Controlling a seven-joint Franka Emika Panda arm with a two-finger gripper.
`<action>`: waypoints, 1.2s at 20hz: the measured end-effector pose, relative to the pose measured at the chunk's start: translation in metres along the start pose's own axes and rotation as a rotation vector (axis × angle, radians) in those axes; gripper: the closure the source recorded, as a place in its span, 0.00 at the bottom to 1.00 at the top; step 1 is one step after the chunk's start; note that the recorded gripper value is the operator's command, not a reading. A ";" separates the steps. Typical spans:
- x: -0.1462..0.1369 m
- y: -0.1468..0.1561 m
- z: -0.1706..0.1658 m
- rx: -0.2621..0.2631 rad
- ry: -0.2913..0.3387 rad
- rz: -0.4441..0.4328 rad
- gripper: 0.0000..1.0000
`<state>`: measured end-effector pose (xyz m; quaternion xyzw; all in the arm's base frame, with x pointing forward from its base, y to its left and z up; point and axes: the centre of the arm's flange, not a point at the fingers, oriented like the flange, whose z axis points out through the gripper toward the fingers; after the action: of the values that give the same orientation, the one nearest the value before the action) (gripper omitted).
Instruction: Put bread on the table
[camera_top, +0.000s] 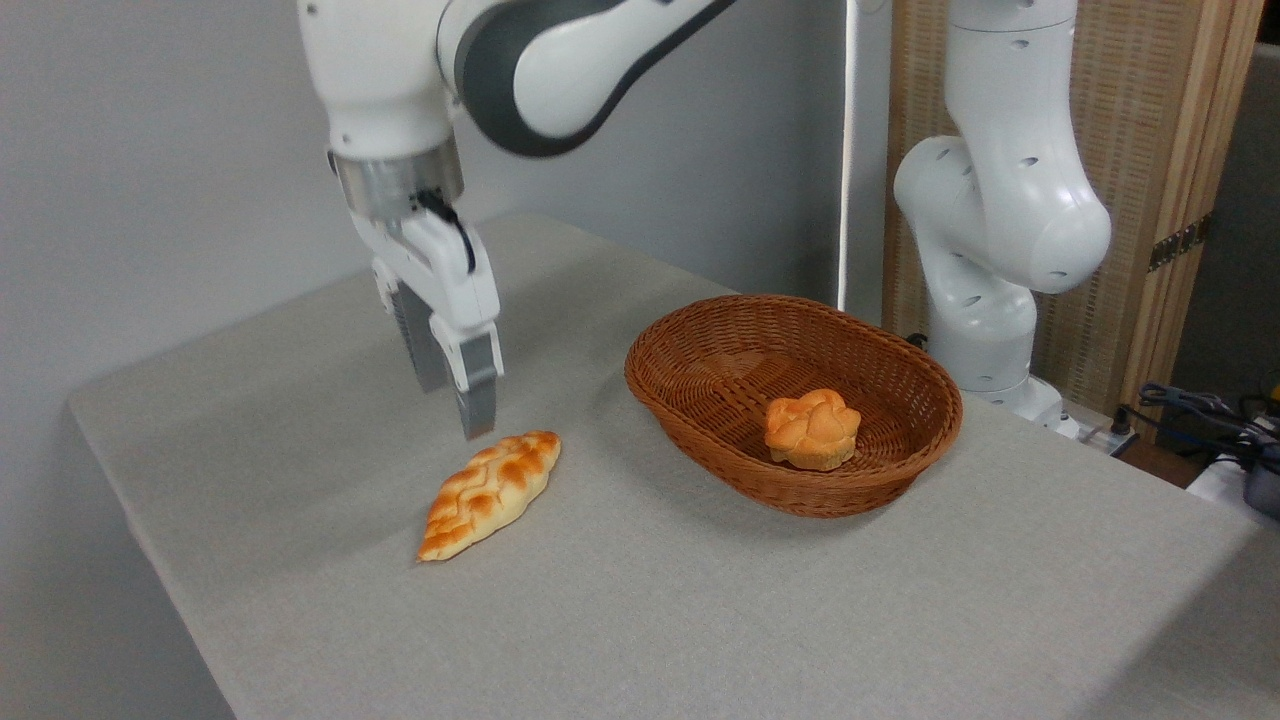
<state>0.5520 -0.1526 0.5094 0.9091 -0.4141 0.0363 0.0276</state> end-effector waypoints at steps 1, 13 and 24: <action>-0.005 -0.004 -0.017 0.017 0.024 -0.013 0.00; -0.082 -0.061 -0.139 0.032 0.028 -0.085 0.00; -0.088 -0.094 -0.139 0.062 -0.031 -0.119 0.00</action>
<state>0.5595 -0.0140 0.6379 0.9330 -0.3584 0.0332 -0.0050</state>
